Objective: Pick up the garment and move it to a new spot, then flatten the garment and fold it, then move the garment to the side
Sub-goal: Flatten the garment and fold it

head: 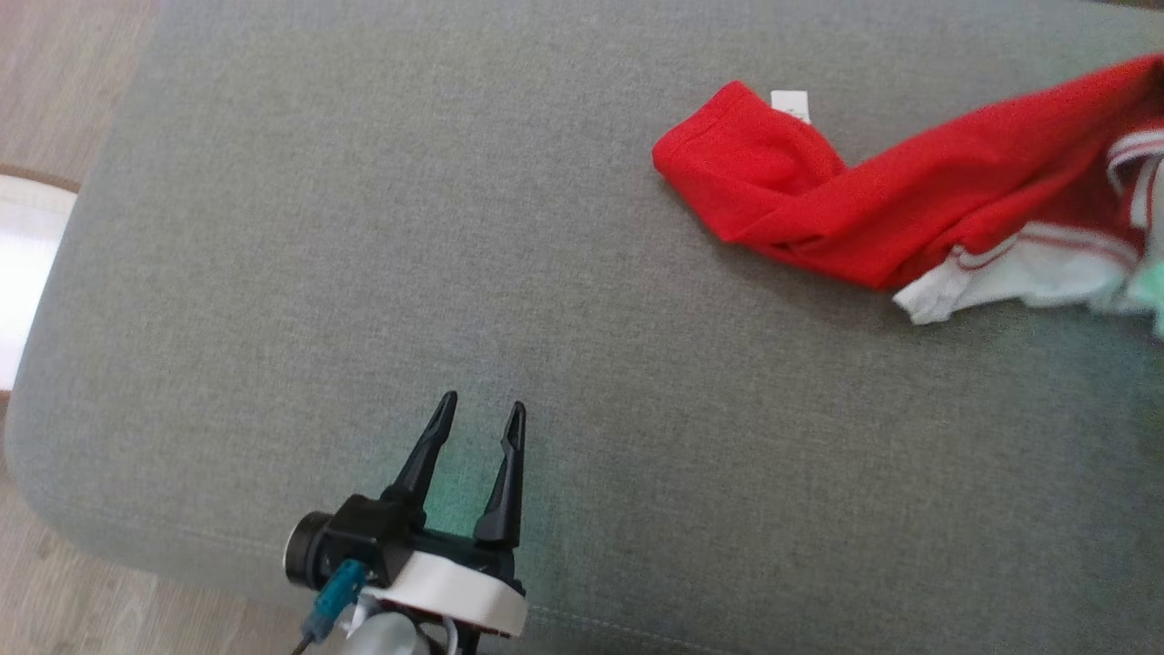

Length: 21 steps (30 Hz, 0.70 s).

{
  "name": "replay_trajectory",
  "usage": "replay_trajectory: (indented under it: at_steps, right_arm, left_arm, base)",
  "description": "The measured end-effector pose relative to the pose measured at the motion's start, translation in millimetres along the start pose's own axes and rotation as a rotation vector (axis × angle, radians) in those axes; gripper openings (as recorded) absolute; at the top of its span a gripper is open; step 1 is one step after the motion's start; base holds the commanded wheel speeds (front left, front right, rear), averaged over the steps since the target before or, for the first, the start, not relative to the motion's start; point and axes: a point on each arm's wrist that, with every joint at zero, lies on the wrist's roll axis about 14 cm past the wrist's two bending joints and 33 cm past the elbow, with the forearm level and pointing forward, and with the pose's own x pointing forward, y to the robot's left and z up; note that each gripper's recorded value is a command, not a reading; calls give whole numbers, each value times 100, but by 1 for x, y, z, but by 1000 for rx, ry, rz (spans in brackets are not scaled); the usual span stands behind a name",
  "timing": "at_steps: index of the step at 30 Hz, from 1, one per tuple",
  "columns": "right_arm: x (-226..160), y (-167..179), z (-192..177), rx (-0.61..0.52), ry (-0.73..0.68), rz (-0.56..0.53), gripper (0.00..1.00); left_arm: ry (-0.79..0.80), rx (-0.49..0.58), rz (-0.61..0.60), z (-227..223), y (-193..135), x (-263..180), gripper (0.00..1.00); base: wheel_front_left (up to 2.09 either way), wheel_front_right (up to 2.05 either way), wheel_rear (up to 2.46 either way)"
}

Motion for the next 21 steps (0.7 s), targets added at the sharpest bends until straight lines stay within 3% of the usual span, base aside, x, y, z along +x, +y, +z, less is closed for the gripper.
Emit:
replay_trajectory:
  at_steps: [1,2,11,16,21]
  right_arm:
    - [5,-1,4,-17,-16,-7,80]
    - [9,-1,8,-32,-28,-10,100]
    - [3,10,27,7,-178,-7,100]
    - [-21,23,44,100,-289,20,100]
    - [-50,49,10,198,-269,54,100]
  left_arm:
    - [6,1,5,-2,1,1,100]
    - [11,3,8,-3,2,1,100]
    - [4,17,-32,-1,-8,11,100]
    - [-20,21,-72,6,-19,13,100]
    - [-51,30,-107,15,-29,11,100]
  base:
    - [0,0,0]
    - [0,0,0]
    - [0,0,0]
    - [0,0,0]
    - [0,0,0]
